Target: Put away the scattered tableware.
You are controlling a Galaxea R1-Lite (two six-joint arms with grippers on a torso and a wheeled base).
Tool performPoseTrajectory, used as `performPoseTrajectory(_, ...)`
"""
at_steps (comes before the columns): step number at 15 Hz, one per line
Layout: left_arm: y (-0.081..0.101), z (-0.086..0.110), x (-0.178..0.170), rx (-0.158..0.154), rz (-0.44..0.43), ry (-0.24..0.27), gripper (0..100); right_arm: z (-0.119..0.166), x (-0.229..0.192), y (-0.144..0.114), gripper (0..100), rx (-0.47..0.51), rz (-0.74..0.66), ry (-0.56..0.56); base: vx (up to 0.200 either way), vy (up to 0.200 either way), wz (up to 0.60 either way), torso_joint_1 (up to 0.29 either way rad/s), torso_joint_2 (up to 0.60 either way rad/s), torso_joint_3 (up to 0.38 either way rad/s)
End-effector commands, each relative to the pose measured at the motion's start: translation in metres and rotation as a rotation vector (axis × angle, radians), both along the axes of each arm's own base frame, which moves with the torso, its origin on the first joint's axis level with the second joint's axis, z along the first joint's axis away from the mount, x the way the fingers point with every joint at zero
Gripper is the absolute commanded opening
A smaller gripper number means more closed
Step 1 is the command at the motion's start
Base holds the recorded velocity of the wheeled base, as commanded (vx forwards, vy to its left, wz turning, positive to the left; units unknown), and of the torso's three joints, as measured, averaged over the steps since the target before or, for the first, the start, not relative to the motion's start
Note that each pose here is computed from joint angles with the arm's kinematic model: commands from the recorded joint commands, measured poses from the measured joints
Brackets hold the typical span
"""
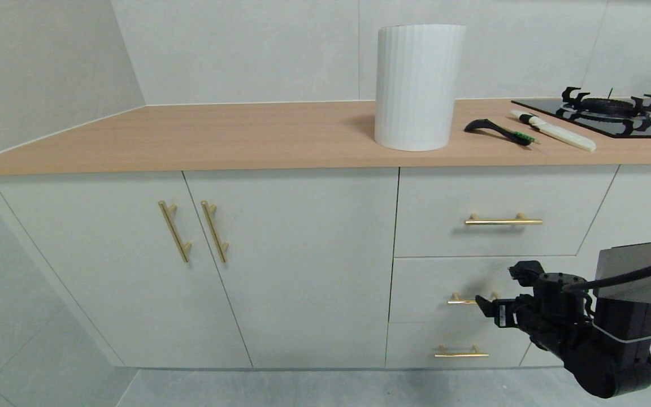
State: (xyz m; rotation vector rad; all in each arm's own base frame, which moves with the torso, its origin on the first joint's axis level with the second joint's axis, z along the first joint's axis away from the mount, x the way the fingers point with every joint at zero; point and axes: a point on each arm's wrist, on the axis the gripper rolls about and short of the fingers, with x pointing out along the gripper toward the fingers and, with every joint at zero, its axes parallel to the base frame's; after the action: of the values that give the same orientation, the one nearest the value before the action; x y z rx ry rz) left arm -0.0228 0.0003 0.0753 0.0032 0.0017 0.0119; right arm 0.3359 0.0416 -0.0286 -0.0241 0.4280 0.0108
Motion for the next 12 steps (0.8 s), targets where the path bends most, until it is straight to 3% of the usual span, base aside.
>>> performPoseTrajectory(1,0.0,0.0,0.0,0.0,0.0,0.001,100,-0.015,0.0,0.0,100,-0.006,-0.002,0.035,0.0,0.0,0.0,0.0,0.0,0.0)
performPoseTrajectory(12,0.0,0.0,0.0,0.0,0.0,0.001,100,-0.026,0.026,0.002,100,0.03,-0.078,-0.047,0.0,0.0,0.0,0.0,0.0,0.0)
